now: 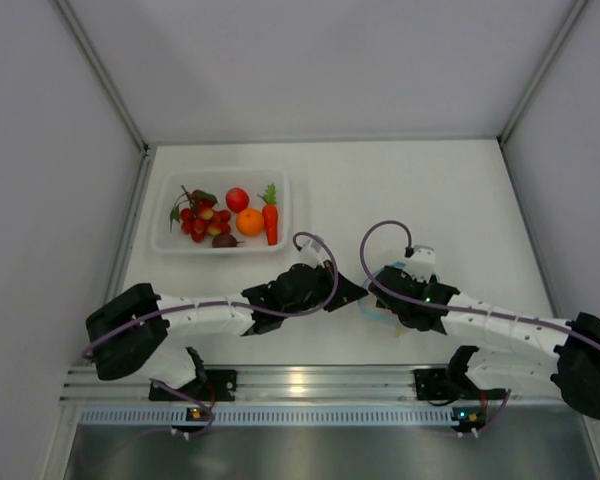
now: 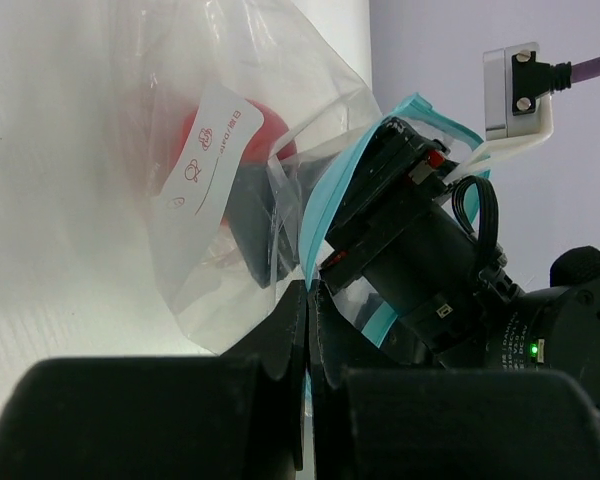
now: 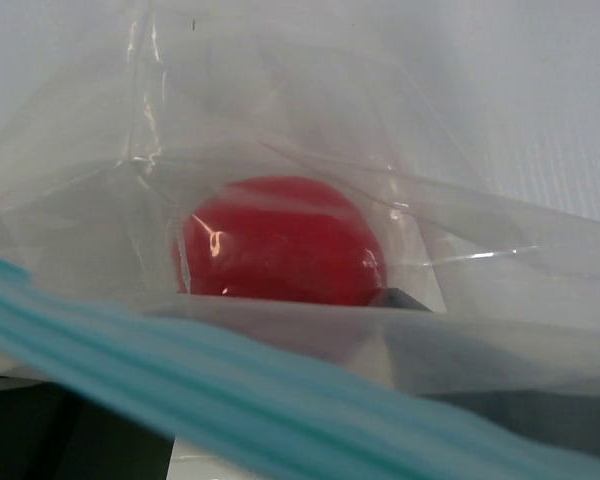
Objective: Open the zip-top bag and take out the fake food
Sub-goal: Pick up the fake fruit from the zipper food storage bag.
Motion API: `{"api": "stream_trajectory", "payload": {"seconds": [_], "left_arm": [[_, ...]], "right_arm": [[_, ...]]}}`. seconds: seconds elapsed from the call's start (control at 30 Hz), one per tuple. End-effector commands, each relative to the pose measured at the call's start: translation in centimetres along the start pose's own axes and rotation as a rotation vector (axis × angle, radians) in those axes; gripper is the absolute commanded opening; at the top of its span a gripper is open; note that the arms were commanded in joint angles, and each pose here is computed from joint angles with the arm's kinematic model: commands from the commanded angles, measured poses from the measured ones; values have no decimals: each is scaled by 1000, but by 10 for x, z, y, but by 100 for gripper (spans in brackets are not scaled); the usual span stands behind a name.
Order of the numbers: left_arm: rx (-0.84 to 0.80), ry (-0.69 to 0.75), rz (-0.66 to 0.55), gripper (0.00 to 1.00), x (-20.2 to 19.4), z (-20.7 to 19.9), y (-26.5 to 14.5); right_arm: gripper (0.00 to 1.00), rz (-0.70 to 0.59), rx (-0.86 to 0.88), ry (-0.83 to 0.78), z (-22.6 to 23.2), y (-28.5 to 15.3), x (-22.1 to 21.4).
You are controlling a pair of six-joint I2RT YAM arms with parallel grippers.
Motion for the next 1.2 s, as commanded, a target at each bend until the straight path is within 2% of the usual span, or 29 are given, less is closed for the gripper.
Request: {"api": "stream_trajectory", "payload": {"seconds": [0.0,0.13,0.3,0.37,0.4,0.5,0.77,0.87,0.9,1.0,1.1,1.17], "left_arm": [[-41,19,-43,0,8,-13,-5],[-46,24,-51,0,9,-13,-9],[-30,32,-62,0,10,-8,-14],[-27,36,-64,0,11,-9,-16],[-23,38,-66,0,11,-8,-16],[-28,43,-62,0,11,-9,-17],[-23,50,-34,0,6,-6,-15],[-18,53,-32,0,7,-4,-15],[-10,52,-30,0,6,-2,-16],[13,56,-51,0,9,1,-16],[52,67,-87,0,15,4,-17],[72,79,-105,0,18,4,-16]], "right_arm": [[73,53,-48,17,-7,14,-15],[63,33,-30,34,-3,17,-13],[56,-16,-33,26,-3,16,-3],[58,-2,-22,15,-4,19,-6],[65,-6,-9,33,-2,21,-5],[74,-7,-7,26,-1,25,-4],[70,-52,1,7,6,36,11],[61,-86,40,-14,10,39,17],[51,-91,47,-22,10,39,18],[33,-111,85,-19,15,32,26],[25,-103,148,-38,22,24,27],[24,-123,185,-45,27,15,34]]}}
Point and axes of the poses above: each gripper's point midway between its finger pads, its own y axis out along the fingers, its own z axis along the line the jaws close on, x = y × z, the point moved 6 cm from there along -y, back along the fingers, and after that the axes turned 6 degrees about y, right-handed, at the moved point
